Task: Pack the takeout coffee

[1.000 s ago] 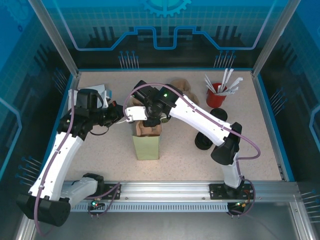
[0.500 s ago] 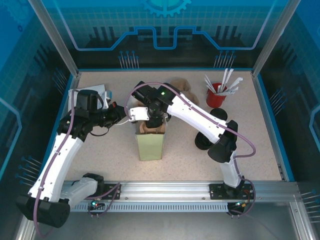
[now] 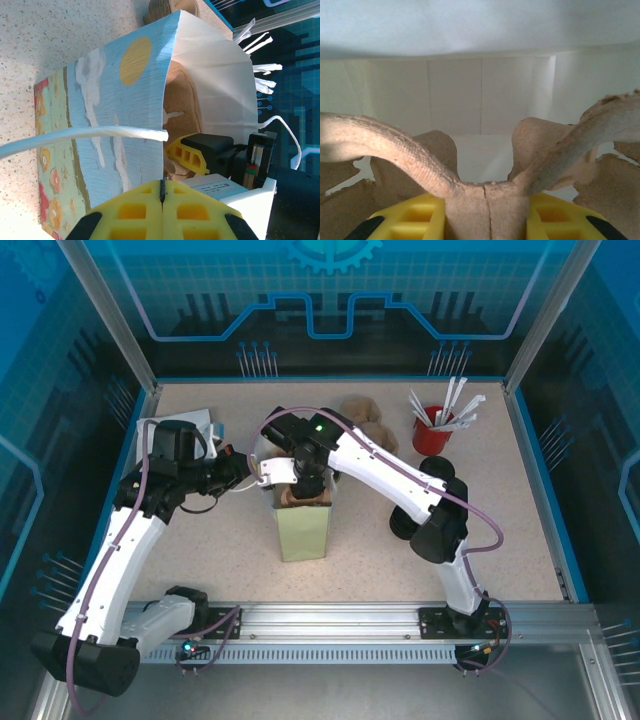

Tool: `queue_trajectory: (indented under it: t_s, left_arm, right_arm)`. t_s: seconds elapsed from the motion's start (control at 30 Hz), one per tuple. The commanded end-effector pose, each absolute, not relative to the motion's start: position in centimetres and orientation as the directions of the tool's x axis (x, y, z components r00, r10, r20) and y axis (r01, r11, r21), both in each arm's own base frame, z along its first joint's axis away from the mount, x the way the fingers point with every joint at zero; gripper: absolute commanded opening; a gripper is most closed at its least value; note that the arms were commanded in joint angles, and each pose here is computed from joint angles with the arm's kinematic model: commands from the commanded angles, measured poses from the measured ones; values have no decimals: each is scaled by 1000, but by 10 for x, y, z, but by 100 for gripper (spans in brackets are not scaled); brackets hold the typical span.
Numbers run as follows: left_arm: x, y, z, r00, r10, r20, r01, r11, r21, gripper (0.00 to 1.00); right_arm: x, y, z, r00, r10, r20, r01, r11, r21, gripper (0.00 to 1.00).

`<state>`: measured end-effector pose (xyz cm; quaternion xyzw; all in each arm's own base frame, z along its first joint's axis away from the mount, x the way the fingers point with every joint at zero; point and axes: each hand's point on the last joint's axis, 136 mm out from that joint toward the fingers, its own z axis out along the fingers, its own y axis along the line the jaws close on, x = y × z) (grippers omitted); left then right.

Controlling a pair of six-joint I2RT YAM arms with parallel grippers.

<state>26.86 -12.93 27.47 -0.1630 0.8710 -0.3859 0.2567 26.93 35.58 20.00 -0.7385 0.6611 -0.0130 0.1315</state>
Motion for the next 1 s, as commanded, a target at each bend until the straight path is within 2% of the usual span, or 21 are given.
queue_trajectory:
  t_s: [0.0,0.27,0.4,0.53,0.77,0.9,0.97]
  left_arm:
    - [262,-131,274,-824,-468,-319,-80,653,-753,0]
    - [262,-126,282,-809,-478,-342,-83,669,-739,11]
    - [262,-124,292,-797,-486,-359,-77,670,-738,37]
    - [258,-120,310,-771,-498,-398,-55,674,-737,39]
    - [241,-108,345,-727,-507,-463,-33,700,-714,51]
    - [233,-85,337,-713,-505,-486,-117,770,-628,60]
    - [231,-75,322,-725,-516,-456,-176,779,-602,68]
  right_arm:
    - [271,348,185,121,-987,-108,-980,-101,-172,30]
    - [270,342,174,130,-989,-71,-981,-118,-152,30]
    - [268,340,168,136,-989,-56,-982,-128,-139,30]
    - [268,341,166,137,-989,-61,-983,-128,-133,30]
    - [270,341,162,131,-989,-67,-985,-122,-126,30]
    - [271,340,163,123,-990,-72,-986,-113,-124,30]
    - [271,341,163,120,-990,-78,-986,-110,-124,30]
